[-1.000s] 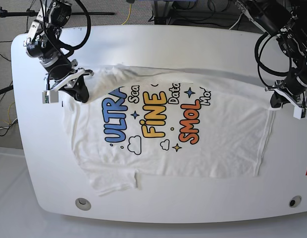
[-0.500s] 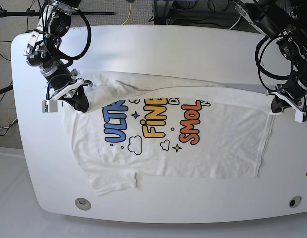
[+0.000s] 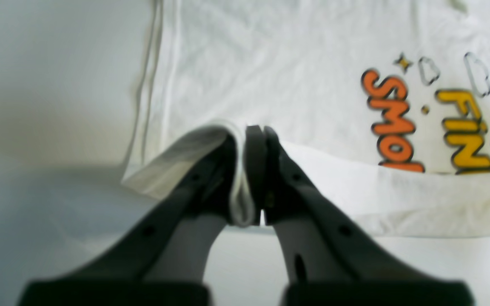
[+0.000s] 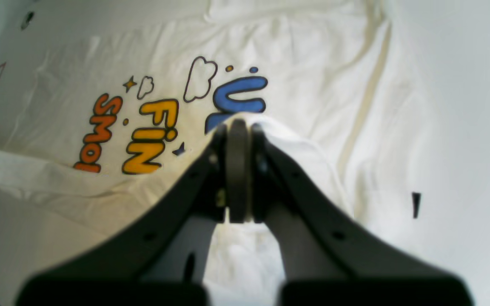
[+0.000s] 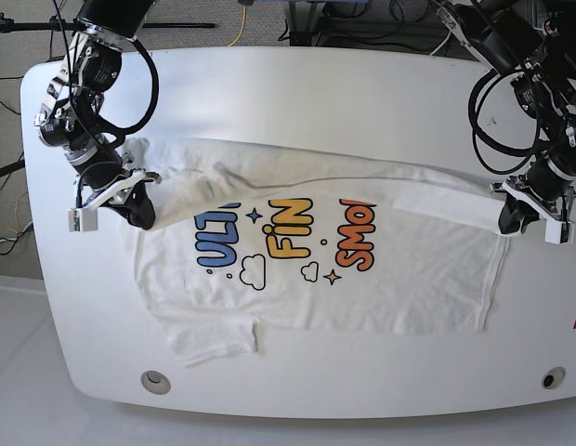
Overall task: Fold the T-shirt properly
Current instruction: 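Lift both grippers and fold the shoulder edge over the printed front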
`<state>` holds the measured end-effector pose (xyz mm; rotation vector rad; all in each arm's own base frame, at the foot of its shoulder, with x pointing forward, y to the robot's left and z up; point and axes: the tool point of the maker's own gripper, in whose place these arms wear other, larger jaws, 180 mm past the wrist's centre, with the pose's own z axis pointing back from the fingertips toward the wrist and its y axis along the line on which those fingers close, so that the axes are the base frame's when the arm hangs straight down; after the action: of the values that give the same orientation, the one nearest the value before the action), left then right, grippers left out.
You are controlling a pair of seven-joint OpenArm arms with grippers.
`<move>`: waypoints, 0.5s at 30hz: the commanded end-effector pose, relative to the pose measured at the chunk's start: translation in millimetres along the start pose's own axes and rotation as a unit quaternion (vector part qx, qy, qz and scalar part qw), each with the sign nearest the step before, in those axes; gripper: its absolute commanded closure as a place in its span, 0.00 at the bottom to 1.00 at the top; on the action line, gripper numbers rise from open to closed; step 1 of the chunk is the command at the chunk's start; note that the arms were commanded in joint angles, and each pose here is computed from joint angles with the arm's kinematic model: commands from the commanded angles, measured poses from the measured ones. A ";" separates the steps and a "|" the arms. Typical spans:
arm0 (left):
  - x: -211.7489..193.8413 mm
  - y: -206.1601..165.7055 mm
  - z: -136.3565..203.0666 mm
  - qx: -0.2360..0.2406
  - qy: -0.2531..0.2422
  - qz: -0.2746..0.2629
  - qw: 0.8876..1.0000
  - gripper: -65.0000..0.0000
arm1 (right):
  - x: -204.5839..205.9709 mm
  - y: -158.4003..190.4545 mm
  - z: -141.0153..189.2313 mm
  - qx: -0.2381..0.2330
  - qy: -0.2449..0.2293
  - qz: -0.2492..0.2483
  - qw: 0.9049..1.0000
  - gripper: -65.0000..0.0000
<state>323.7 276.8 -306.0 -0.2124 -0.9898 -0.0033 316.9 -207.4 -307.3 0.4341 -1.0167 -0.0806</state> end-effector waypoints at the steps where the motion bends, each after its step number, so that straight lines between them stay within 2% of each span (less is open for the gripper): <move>1: 24.9 -5.1 0.3 -0.009 -0.041 -0.017 0.999 0.99 | 16.8 -2.1 1.4 0.003 -0.024 0.008 1.000 1.00; 7: 25.4 -8.4 -9.7 -0.002 -0.049 0.002 0.999 0.99 | 11.6 -7.9 -3.0 0.001 -0.017 -0.004 1.000 1.00; 15: 3.3 12.3 -19.1 0.055 0.004 0.005 0.998 0.99 | 0.2 -16.2 -7.5 -0.004 -0.003 -0.022 1.000 1.00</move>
<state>333.2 279.7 -331.4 -0.1360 -0.9257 0.0694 316.0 -215.0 -332.2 0.4477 -0.9517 -0.1298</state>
